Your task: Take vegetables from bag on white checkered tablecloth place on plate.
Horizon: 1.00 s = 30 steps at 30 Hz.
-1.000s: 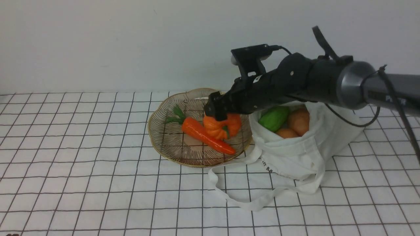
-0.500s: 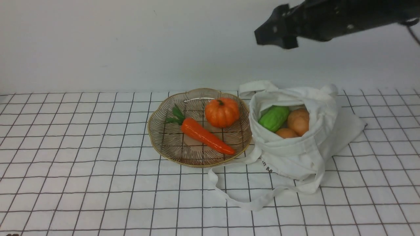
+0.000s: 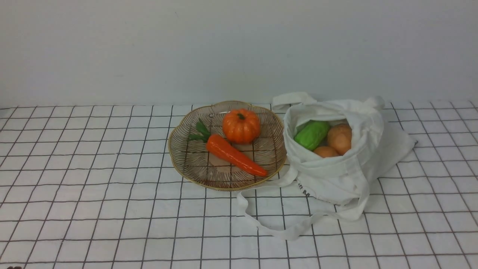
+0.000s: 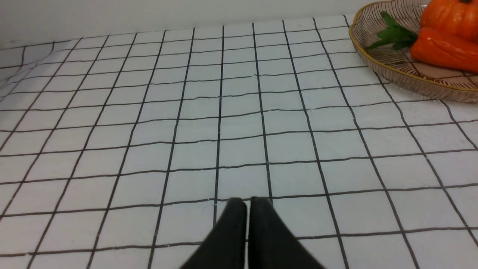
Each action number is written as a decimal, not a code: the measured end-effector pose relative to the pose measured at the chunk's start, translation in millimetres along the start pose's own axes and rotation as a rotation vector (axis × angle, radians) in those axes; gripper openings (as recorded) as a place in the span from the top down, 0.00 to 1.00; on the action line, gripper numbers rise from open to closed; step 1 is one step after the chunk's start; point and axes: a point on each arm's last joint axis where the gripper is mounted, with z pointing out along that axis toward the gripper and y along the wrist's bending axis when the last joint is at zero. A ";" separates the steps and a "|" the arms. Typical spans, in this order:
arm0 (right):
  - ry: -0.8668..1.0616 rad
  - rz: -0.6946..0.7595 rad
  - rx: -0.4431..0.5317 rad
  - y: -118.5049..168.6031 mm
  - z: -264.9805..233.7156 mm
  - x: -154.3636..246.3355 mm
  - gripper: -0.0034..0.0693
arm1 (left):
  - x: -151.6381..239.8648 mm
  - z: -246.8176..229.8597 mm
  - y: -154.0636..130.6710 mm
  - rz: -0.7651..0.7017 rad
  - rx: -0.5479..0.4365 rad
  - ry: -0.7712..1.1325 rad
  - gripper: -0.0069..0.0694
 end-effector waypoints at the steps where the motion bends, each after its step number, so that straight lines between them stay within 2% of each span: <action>1: -0.018 -0.001 0.015 3.1 -11.9 8.1 0.97 | 0.0 0.0 0.0 0.000 0.000 0.000 0.92; 7: -0.084 -0.019 0.060 24.3 -57.4 80.1 0.97 | 0.0 0.0 0.0 0.000 0.000 0.000 0.92; 14: -0.272 0.036 0.080 33.7 -22.0 165.0 0.97 | 0.0 0.0 0.0 0.000 0.000 0.000 0.92; 18: -0.365 0.089 0.099 30.9 8.1 192.2 0.97 | 0.0 0.0 0.0 0.000 0.000 0.000 0.92; 22: -0.437 0.126 0.128 26.4 25.5 203.2 0.97 | 0.0 0.0 0.0 0.000 0.000 0.000 0.92; 30: -0.360 0.154 0.132 24.7 53.5 232.2 0.97 | 0.0 0.0 0.0 0.000 0.000 0.000 0.92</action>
